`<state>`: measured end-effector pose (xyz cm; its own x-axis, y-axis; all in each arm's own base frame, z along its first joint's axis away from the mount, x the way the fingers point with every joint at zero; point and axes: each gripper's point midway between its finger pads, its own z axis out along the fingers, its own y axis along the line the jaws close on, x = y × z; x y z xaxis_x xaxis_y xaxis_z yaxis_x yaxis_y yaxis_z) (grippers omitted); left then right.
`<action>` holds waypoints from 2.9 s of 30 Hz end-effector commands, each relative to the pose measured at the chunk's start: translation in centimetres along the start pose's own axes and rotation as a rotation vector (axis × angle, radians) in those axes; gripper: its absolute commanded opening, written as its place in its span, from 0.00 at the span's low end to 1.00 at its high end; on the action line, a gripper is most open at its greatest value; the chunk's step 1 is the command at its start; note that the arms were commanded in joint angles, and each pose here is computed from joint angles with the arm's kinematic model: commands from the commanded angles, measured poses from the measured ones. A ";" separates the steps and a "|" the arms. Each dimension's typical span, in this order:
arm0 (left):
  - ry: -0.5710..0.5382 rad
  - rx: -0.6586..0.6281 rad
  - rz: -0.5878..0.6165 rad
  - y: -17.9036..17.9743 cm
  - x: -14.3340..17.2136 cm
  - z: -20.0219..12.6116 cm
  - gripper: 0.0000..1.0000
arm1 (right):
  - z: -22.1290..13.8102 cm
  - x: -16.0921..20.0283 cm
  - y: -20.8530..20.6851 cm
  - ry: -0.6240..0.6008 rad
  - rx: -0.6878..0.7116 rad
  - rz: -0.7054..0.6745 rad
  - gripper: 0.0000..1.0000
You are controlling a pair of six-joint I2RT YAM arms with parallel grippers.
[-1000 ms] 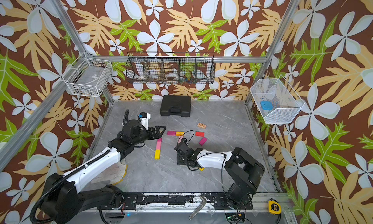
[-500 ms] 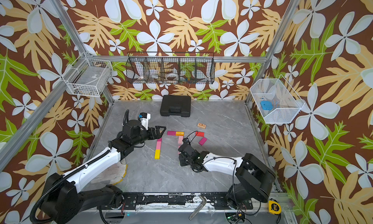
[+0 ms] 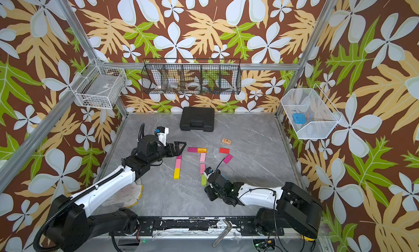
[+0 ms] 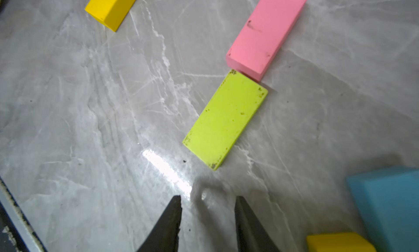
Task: Assemble the number 7 with building blocks
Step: Place the building block at the center of the board, then assemble the building block at the center of the board, then adjust the building block at the center of the board.
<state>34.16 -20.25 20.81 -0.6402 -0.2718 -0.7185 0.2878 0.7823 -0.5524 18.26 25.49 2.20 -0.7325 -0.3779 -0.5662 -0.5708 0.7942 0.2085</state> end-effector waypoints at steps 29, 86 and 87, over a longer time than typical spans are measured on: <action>-0.045 -0.014 0.038 -0.1 -1.0 -0.5 1.00 | 2.1 -0.6 -2.3 0.114 0.091 -0.143 0.35; 0.372 -0.037 0.044 0.0 10.0 10.1 0.38 | 2.7 -12.6 -10.6 -0.051 0.156 0.149 0.33; 0.381 -0.045 0.045 0.2 10.3 10.4 0.36 | 2.9 -12.7 -10.7 -0.048 0.158 0.149 0.33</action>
<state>34.66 -28.71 9.57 -0.8483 -0.0183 -0.5292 0.3071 0.7971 -0.5199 34.05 22.79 4.71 -0.7932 -0.2271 -0.5651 -0.3809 0.9090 0.1694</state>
